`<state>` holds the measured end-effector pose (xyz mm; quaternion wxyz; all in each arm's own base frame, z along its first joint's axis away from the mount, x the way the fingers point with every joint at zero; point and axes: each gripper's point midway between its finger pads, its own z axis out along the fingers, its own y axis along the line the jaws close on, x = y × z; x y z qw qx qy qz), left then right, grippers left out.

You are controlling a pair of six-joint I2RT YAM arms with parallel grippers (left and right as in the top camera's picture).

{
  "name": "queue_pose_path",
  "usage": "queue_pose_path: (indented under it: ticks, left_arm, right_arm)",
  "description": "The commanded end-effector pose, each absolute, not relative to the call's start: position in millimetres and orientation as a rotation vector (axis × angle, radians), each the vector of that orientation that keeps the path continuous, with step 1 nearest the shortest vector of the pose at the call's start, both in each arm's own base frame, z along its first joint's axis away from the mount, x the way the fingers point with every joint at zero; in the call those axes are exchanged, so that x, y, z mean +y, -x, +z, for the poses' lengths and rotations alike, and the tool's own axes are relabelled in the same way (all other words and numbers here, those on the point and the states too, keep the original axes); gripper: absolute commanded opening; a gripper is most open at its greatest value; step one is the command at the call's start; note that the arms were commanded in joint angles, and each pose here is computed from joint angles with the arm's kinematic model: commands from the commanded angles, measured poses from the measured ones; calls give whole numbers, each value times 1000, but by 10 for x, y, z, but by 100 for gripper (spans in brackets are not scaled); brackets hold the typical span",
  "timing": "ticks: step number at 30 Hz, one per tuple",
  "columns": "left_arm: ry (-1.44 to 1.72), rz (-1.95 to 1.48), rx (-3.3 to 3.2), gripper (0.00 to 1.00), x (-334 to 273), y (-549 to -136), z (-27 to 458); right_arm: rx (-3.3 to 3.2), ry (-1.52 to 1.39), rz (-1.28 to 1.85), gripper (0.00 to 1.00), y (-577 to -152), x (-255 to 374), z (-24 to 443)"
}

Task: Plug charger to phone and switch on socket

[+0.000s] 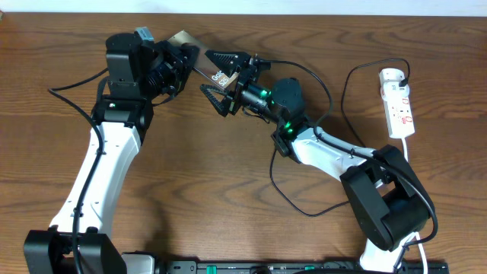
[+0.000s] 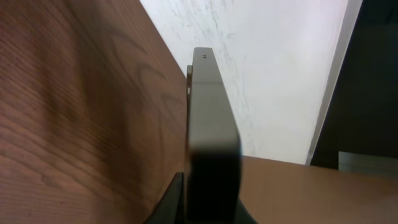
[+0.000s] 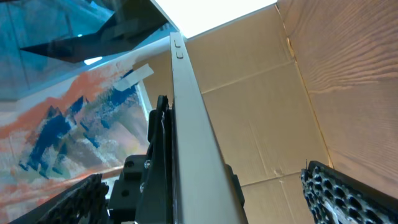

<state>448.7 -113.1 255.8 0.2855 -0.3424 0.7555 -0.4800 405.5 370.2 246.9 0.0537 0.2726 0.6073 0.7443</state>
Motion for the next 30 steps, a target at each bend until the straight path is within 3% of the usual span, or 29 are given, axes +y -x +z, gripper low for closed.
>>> queue_pose_path:
  ticks: [1,30]
  left_arm:
    - [872,-1299,1992,7,-1139,-4518,2706]
    - [838,-1378,1972,7,-668,-4486,2788]
  right_arm:
    - [1838,-800,2271,99,-4025,3731,2533]
    - [1837,-728,2231,99,-4028,3726,2533]
